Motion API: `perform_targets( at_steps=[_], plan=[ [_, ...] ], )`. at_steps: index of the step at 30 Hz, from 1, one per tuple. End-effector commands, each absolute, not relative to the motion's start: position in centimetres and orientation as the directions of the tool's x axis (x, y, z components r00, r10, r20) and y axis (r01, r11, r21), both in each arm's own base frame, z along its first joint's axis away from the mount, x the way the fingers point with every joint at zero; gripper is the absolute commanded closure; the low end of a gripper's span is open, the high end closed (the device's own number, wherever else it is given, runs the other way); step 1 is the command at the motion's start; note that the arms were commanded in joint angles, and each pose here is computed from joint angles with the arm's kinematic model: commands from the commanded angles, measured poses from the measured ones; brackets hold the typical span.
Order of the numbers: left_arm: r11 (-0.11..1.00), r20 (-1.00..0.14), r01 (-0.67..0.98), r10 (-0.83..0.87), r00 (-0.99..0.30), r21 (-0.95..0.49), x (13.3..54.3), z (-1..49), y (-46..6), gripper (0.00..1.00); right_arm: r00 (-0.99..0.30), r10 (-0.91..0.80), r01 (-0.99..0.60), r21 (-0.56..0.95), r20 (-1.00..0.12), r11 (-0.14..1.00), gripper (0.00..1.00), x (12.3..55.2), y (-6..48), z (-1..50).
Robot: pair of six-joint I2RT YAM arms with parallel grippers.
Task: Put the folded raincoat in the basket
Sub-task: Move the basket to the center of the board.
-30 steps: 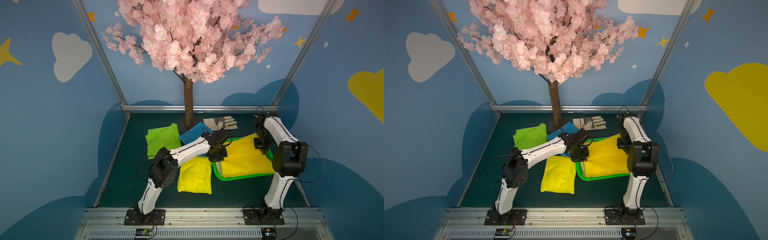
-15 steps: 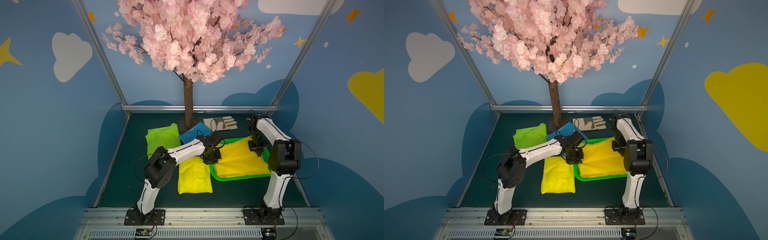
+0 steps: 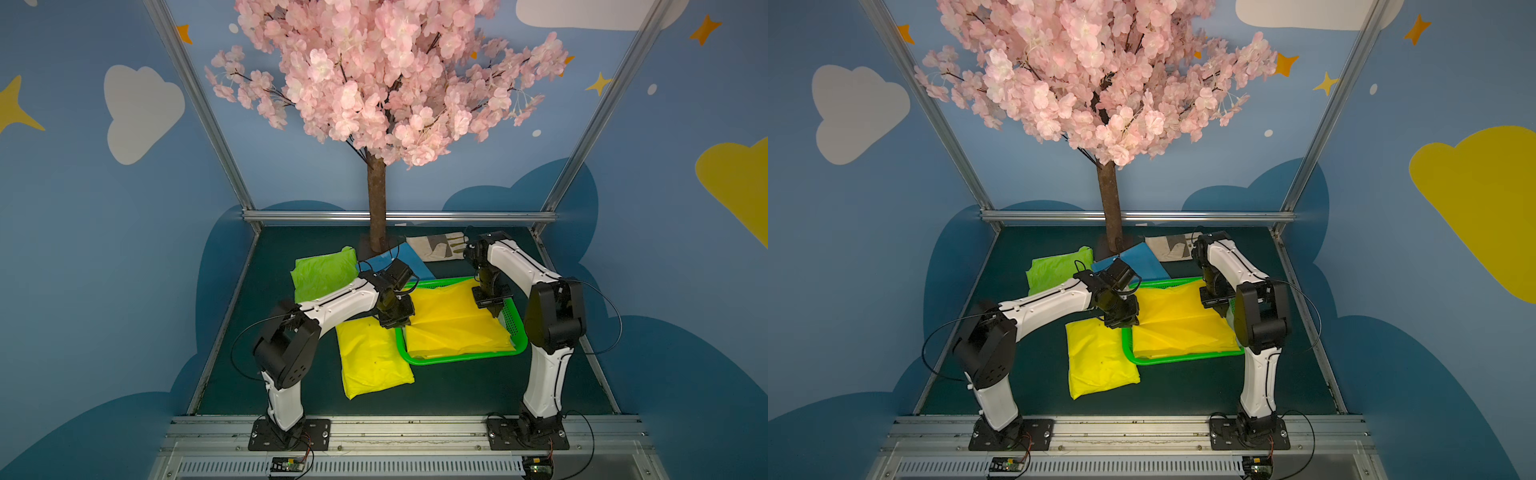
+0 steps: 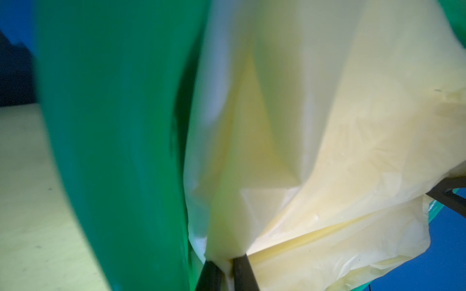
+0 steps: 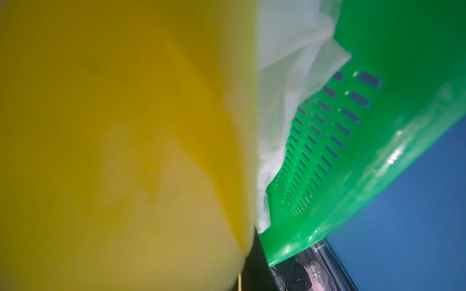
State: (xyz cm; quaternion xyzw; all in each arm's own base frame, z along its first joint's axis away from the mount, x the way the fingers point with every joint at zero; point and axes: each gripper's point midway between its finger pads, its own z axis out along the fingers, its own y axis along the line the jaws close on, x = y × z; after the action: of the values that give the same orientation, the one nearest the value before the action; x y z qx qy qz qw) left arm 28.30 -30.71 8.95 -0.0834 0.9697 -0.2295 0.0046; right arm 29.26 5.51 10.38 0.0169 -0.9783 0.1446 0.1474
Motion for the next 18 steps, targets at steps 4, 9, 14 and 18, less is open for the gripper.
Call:
perform_targets(
  at_steps=[4, 9, 14, 18],
  plan=[
    [0.907, 0.036, -0.133, -0.130, -0.991, -0.400, 27.4, 9.6, -30.4, 0.81, -0.970, 0.101, 0.019, -0.345, 0.221, 0.938, 1.00, 28.3, 1.0, 13.1],
    [0.914, 0.044, -0.118, -0.109, -0.993, -0.387, 27.6, 9.3, -31.1, 0.77, -0.970, 0.132, 0.053, -0.347, 0.206, 0.936, 1.00, 28.4, 0.2, 13.1],
    [0.917, 0.043, -0.118, -0.110, -0.993, -0.381, 27.4, 9.1, -31.0, 0.80, -0.968, 0.118, 0.049, -0.297, 0.221, 0.954, 1.00, 28.8, 1.3, 12.3],
    [0.914, 0.033, -0.117, -0.113, -0.993, -0.389, 27.5, 9.6, -31.0, 0.69, -0.966, 0.089, 0.016, -0.287, 0.241, 0.958, 1.00, 28.9, 2.3, 11.6]
  ],
)
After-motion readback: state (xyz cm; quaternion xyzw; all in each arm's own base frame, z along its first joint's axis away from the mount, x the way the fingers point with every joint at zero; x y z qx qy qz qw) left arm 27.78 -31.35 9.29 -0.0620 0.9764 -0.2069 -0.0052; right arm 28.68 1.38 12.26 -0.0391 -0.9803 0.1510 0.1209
